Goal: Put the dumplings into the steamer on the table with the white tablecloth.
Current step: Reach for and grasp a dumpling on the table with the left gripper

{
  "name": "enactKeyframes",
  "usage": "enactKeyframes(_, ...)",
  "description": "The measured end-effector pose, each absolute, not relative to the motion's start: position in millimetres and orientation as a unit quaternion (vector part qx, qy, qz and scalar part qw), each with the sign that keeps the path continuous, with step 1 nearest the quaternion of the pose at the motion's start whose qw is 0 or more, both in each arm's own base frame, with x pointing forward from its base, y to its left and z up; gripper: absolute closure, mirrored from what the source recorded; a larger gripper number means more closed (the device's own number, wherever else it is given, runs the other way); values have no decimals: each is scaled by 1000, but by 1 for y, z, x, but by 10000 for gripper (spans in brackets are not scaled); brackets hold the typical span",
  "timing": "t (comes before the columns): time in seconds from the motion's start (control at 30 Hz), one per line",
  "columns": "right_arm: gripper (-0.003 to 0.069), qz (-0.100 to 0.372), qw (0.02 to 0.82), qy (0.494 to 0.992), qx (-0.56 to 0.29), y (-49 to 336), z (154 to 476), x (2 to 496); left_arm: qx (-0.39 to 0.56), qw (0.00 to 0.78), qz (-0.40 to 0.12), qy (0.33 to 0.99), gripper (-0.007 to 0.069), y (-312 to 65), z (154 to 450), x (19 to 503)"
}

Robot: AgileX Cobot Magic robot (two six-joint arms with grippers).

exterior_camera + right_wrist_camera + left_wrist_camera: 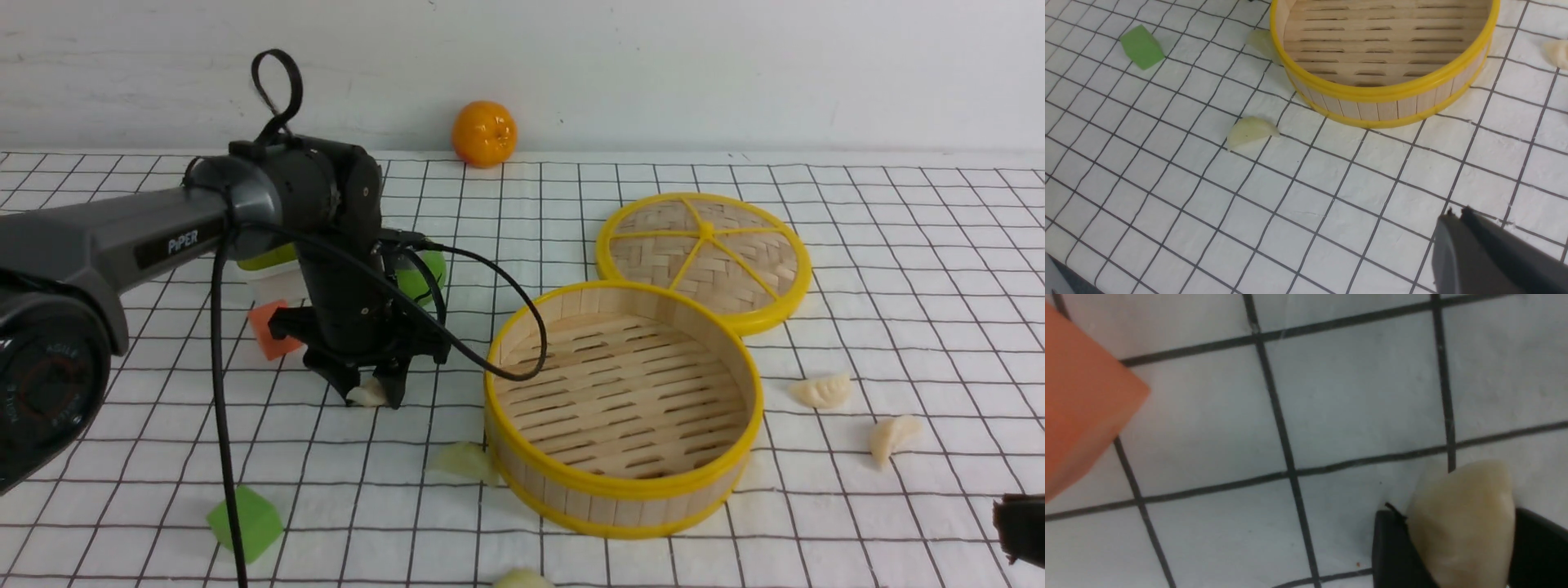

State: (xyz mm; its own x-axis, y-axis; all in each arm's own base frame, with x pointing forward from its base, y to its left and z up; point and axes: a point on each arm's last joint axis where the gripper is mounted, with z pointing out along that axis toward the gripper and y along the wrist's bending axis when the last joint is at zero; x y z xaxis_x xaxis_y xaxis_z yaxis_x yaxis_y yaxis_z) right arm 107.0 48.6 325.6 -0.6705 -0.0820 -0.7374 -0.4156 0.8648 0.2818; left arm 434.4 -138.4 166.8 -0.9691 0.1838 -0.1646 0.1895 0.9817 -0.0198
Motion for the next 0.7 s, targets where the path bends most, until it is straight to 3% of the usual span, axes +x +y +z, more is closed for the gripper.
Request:
enactKeyframes(0.13,657,218,378,889,-142,49,325,106,94,71,-16,993,342,-138,169,433)
enactKeyframes(0.27,657,219,375,889,-143,49,325,106,91,63,-23,994,342,-140,194,431)
enactKeyframes(0.37,657,218,375,889,-143,49,325,106,96,123,-59,986,342,-151,256,428)
enactKeyframes(0.5,652,217,374,890,-144,49,325,106,144,203,-141,958,342,-193,328,409)
enactKeyframes(0.6,650,218,375,889,-149,49,329,103,189,214,-192,939,342,-229,346,392)
enactKeyframes(0.7,650,219,390,880,-161,49,343,96,228,215,-216,925,342,-266,342,376)
